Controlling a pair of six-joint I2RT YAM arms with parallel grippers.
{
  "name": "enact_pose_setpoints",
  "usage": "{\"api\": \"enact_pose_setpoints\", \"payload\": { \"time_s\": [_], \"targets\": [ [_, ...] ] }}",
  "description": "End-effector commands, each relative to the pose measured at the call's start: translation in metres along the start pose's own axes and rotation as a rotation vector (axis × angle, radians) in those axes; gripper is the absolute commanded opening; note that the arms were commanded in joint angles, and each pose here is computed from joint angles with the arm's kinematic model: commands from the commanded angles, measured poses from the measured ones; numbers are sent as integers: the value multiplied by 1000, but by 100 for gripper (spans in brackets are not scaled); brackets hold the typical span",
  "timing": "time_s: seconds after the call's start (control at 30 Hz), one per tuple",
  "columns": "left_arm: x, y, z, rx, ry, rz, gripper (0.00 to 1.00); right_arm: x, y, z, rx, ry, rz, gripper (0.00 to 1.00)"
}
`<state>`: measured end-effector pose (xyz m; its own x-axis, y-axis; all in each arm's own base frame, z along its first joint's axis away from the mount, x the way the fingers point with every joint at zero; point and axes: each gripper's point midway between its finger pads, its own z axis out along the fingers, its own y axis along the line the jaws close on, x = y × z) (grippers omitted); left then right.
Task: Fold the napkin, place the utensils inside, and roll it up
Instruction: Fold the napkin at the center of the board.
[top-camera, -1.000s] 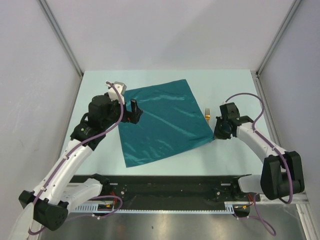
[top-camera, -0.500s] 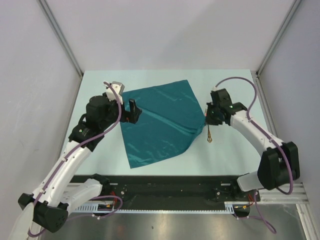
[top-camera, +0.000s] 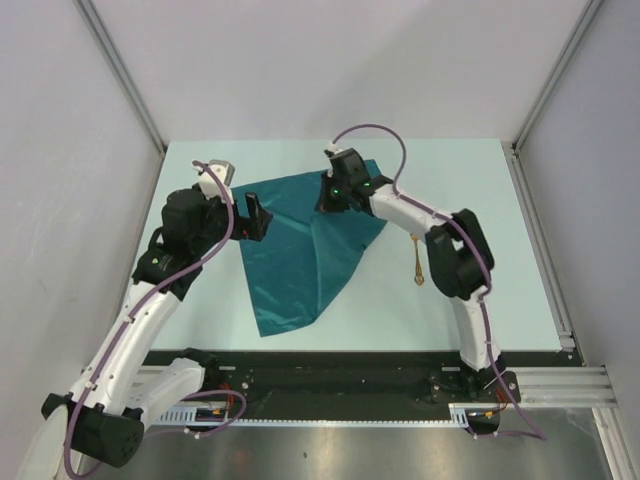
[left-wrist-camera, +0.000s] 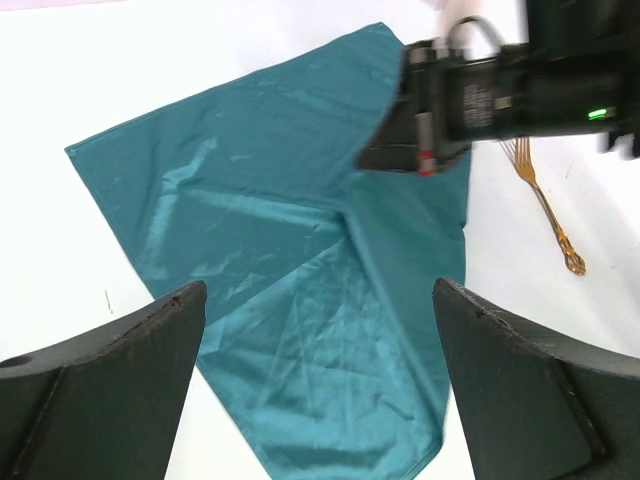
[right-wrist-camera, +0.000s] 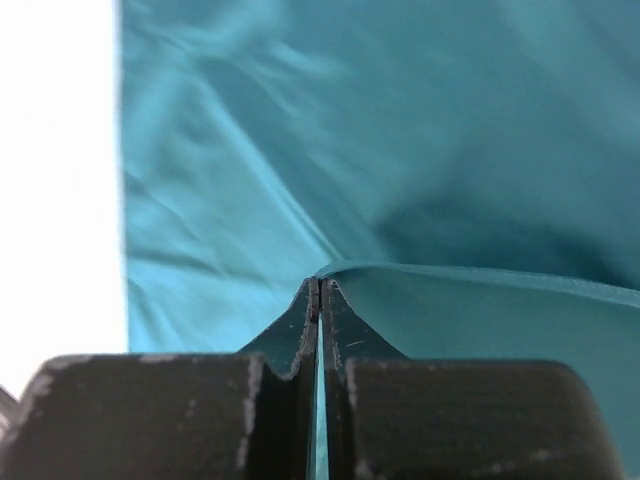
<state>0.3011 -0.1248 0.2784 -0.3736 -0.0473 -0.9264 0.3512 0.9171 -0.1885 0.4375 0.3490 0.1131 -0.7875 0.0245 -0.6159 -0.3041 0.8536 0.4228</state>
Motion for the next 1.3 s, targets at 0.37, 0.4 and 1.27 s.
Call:
{"api": "enact_pose_setpoints", "payload": {
  "time_s": [0.37,0.4,1.27],
  "targets": [
    [-8,12,1,-1,-35,-58,99,-54,132,95,-655,-318,97,0],
    [-10,12,1,2,-41,-62,100,-54,137,98,-660,-335,98,0],
    [-14,37,1,-13,-54,-141,100,-85,180,129,-734,-678,131,0]
  ]
}}
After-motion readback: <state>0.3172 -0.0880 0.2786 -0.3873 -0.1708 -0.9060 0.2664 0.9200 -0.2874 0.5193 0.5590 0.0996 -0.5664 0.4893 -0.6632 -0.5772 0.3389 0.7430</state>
